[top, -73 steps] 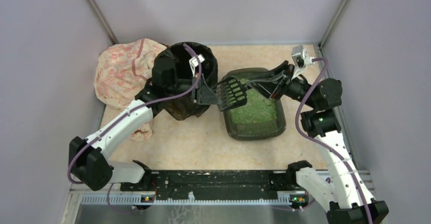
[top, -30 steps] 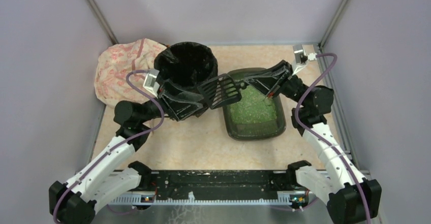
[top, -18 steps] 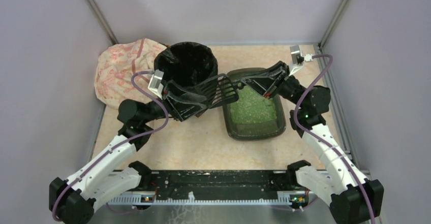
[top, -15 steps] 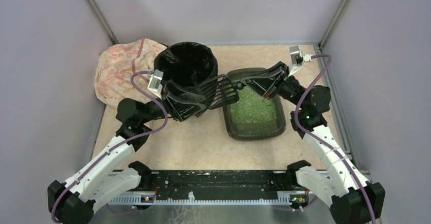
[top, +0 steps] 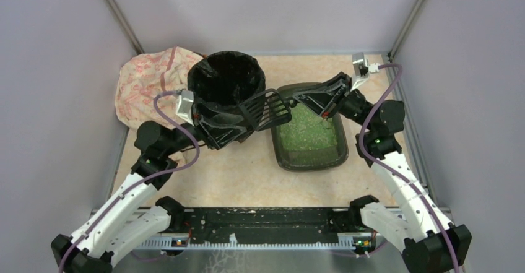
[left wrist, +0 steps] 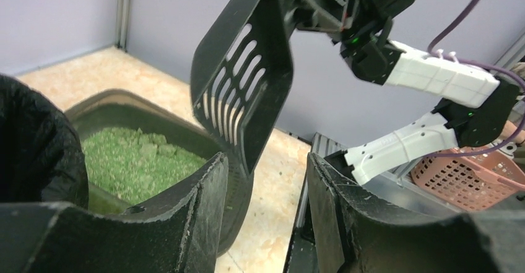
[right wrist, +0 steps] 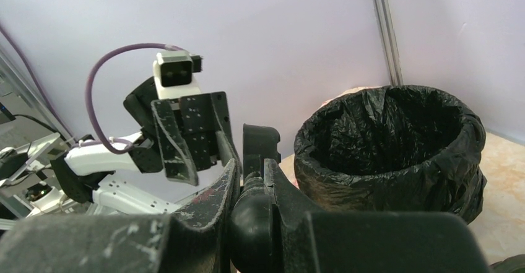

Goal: Clean the litter box

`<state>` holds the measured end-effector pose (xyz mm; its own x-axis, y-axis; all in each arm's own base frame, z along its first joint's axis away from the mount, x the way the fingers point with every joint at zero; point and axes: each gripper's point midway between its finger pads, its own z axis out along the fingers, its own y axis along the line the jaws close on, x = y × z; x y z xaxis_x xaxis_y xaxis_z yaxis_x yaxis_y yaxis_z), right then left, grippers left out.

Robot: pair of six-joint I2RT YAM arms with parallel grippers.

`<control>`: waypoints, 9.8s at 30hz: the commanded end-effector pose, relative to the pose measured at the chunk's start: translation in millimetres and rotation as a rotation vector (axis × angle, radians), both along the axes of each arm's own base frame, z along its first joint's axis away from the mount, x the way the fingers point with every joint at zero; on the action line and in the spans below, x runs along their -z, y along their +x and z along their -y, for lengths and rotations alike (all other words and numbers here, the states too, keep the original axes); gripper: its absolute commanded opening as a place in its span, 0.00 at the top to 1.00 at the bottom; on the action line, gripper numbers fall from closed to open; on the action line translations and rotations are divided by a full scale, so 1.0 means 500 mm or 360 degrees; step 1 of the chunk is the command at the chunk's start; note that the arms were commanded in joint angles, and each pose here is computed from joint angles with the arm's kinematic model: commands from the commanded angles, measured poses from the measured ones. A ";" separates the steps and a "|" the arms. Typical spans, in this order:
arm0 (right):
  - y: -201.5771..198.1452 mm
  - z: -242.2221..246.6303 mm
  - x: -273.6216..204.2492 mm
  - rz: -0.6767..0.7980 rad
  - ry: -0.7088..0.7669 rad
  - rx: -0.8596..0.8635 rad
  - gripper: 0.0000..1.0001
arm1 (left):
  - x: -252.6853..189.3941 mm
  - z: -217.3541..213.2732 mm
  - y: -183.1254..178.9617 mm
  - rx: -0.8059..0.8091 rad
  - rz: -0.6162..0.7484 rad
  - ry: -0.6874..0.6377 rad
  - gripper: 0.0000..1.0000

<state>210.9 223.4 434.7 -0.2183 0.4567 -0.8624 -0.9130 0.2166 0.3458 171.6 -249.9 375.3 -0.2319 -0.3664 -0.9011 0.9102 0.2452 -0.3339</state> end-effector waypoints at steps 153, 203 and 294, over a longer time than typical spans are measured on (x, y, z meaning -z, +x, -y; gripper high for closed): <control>0.042 0.009 0.013 -0.0086 0.0037 0.0087 1.00 | 0.161 0.063 0.110 -0.0097 -0.0579 0.0278 0.03; 0.350 0.246 0.508 -0.1161 -0.1145 0.1230 1.00 | 0.106 -0.098 0.346 -0.1032 -0.0274 0.0579 0.06; 0.325 0.332 0.490 -0.1286 0.0241 0.0886 1.00 | 0.082 -0.042 0.283 -0.0583 -0.0279 0.0485 0.13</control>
